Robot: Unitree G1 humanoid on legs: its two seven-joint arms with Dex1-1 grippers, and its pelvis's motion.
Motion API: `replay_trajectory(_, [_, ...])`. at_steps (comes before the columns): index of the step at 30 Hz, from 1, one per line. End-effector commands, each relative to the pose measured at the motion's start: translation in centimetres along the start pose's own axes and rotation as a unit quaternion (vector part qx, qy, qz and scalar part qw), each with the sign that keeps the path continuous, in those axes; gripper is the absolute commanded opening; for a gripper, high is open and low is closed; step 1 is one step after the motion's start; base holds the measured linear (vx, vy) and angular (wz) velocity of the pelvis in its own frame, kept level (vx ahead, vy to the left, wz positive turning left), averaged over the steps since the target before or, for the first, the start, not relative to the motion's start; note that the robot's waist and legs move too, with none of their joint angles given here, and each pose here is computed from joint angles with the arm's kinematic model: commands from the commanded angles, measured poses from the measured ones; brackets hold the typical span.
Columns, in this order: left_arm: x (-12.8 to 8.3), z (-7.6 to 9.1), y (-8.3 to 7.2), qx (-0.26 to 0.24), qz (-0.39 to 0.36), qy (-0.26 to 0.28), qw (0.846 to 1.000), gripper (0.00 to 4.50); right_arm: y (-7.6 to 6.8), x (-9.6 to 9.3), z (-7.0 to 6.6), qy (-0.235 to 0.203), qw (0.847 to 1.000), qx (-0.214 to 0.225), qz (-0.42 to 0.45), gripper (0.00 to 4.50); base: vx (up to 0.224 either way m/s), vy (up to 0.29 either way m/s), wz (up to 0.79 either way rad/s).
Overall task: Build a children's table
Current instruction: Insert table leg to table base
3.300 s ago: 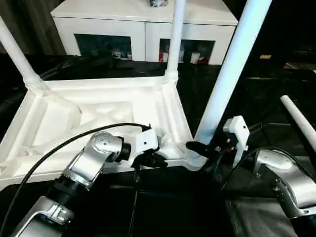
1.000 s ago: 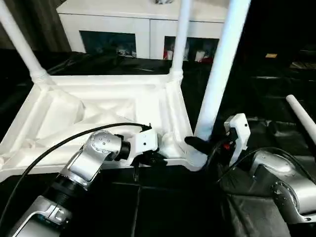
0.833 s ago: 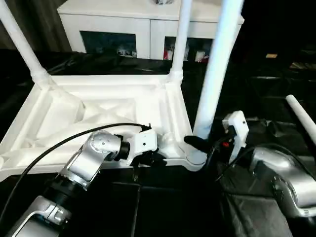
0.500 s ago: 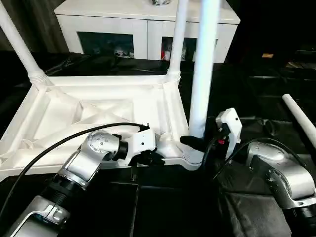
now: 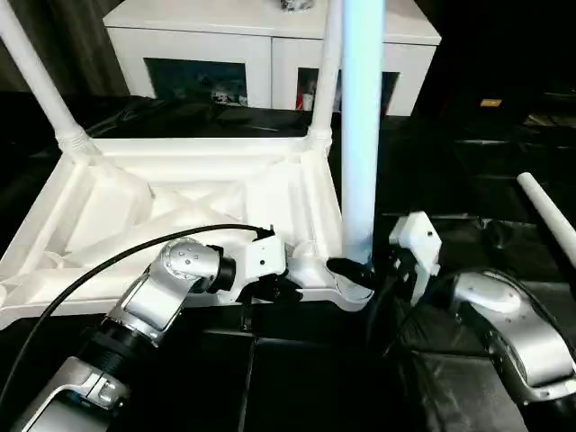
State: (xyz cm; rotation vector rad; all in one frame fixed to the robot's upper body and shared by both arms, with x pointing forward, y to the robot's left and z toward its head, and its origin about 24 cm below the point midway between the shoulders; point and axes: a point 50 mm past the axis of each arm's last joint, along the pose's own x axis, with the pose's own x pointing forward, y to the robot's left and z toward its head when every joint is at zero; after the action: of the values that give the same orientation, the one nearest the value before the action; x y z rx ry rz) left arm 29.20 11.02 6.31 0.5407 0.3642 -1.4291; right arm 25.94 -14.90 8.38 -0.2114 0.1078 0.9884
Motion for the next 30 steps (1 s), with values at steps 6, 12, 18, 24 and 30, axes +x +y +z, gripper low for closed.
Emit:
replay_trajectory(6, [0.2,1.3,0.2,0.030,0.000,-0.023,0.999,0.00,0.9,0.0,-1.4,0.005,1.000,-0.004,0.016,1.86,0.000,0.000,0.00])
replay_trajectory(12, [0.2,1.4,0.2,0.029,0.002,-0.023,0.999,0.00,0.8,0.2,-1.9,-0.013,0.998,0.059,0.007,1.86,0.000,0.000,0.00])
replay_trajectory(18, [0.2,1.3,0.2,0.028,0.002,-0.022,0.999,0.00,0.3,0.4,-2.0,-0.008,0.997,0.076,0.019,1.86,0.000,0.000,0.00])
replay_trajectory(24, [0.2,1.3,0.3,0.028,0.004,-0.022,0.999,0.00,-0.4,0.2,-2.6,-0.006,0.993,0.118,-0.005,1.86,0.000,0.000,0.00])
replay_trajectory(30, [0.2,1.3,0.3,0.027,0.004,-0.021,0.999,0.00,-0.9,-0.3,-3.7,-0.015,0.985,0.170,-0.035,1.86,0.000,0.000,0.00])
